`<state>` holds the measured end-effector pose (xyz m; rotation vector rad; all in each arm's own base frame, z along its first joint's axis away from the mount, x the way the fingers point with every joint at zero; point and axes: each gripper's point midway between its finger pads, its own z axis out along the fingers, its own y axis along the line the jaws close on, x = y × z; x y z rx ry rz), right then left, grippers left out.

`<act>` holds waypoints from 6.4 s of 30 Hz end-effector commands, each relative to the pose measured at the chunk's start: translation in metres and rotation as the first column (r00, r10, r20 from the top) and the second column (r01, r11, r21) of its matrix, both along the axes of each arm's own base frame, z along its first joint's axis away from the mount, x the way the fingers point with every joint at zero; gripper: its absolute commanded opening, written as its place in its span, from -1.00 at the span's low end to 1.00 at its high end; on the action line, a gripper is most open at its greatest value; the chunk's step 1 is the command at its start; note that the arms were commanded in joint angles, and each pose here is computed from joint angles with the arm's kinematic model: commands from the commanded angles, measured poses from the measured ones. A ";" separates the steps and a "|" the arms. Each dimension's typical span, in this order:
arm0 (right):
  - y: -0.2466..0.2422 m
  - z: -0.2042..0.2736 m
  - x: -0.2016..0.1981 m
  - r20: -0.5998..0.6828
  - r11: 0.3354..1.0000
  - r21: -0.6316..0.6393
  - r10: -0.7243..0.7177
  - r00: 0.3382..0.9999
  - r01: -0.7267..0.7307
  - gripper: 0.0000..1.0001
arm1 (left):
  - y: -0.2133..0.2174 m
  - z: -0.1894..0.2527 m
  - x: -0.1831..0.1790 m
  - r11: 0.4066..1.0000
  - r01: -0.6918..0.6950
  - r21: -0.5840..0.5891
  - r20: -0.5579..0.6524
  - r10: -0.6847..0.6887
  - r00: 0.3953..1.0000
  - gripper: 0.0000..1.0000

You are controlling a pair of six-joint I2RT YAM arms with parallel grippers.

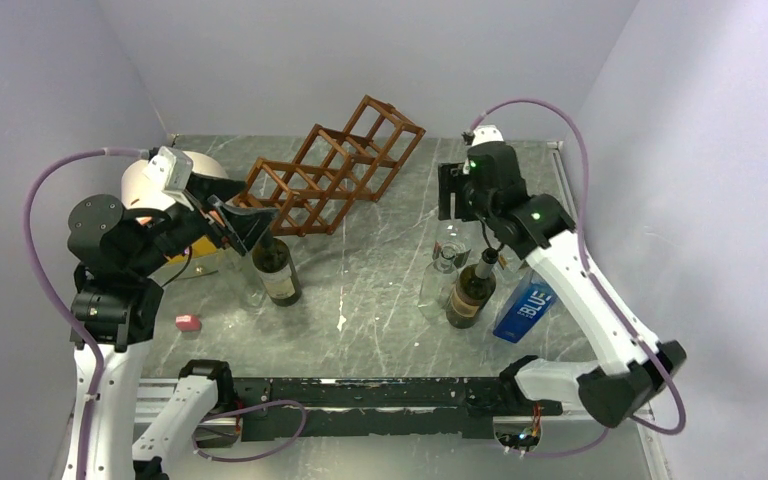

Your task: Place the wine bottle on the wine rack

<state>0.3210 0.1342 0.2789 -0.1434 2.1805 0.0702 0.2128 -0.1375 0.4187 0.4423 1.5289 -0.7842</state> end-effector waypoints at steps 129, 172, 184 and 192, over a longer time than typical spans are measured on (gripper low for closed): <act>0.069 0.128 -0.089 0.265 0.852 0.170 0.444 0.856 -0.495 0.65 | -0.179 -0.036 0.076 0.710 -0.143 0.689 0.636 -0.499 0.589 -0.86; 0.125 0.062 -0.051 0.106 0.810 0.165 0.553 0.827 -0.563 -1.00 | -0.176 0.002 0.077 0.698 -0.305 0.648 0.749 -0.512 0.421 0.03; 0.091 0.125 -0.037 0.328 0.894 0.197 0.327 0.887 -0.402 -1.00 | -0.172 -0.011 0.081 0.700 -0.294 0.651 0.735 -0.483 0.477 0.99; 0.076 0.113 -0.035 0.325 0.925 0.194 0.254 0.911 -0.327 -1.00 | -0.165 0.005 0.076 0.831 -0.208 0.517 0.743 -0.315 0.590 0.99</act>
